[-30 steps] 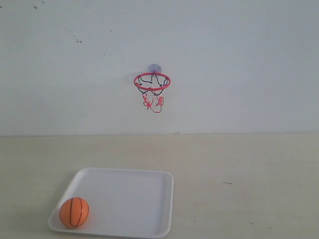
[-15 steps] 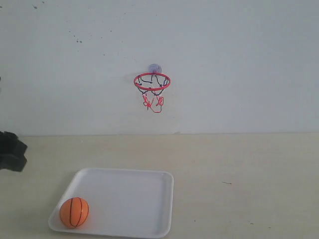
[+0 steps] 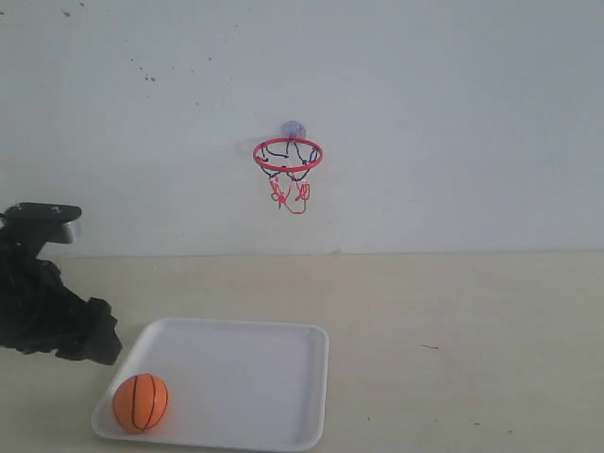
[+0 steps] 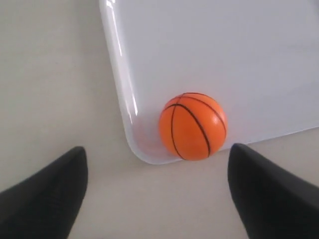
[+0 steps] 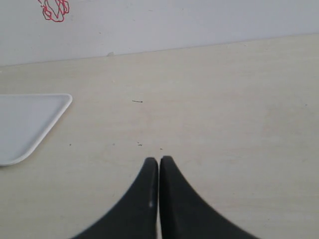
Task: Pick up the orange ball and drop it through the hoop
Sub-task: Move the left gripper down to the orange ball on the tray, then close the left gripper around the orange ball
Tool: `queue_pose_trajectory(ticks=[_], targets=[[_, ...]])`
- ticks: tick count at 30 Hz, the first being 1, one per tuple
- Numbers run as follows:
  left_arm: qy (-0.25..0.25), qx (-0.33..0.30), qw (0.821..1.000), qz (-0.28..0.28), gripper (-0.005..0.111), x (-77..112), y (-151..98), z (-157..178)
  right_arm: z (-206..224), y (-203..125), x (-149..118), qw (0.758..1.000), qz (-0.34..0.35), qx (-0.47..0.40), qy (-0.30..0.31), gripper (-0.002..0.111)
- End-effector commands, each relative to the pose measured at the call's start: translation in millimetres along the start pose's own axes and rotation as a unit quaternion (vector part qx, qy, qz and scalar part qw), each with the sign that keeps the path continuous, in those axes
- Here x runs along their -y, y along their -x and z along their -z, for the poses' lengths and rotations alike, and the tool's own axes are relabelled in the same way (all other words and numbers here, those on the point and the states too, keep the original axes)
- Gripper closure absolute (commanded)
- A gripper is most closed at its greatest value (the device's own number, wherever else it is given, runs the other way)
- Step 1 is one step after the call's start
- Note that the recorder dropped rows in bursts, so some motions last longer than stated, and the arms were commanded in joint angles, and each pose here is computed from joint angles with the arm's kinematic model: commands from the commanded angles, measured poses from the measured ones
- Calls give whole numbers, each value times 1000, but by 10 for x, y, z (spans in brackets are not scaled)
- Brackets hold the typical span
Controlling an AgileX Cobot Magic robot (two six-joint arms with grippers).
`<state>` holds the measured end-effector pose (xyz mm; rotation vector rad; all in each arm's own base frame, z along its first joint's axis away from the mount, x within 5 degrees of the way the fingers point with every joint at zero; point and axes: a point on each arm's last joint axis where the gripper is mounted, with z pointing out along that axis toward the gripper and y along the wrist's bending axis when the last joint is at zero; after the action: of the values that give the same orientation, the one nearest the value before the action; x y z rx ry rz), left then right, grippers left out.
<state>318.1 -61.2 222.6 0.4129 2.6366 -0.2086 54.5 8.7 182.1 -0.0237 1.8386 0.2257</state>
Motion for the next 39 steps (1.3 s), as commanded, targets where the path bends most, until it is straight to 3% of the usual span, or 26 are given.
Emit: queue_pose_trajectory(ticks=[1, 6, 25, 31, 39], targets=[[-16, -11, 999, -44, 33, 180, 25, -227, 4, 11, 1, 1000, 4, 6, -1, 108], [-23, -30, 998, -60, 33, 285, -5, -458, 4, 11, 1, 1000, 4, 6, -1, 108], [-12, -43, 997, -70, 33, 228, -57, -884, 4, 11, 1, 1000, 4, 6, -1, 108], [-19, -26, 995, -100, 33, 382, -34, -942, 4, 11, 1, 1000, 4, 6, -1, 108], [-18, -57, 992, -115, 34, 368, -103, -997, 4, 9, 1, 1000, 4, 4, -1, 108]])
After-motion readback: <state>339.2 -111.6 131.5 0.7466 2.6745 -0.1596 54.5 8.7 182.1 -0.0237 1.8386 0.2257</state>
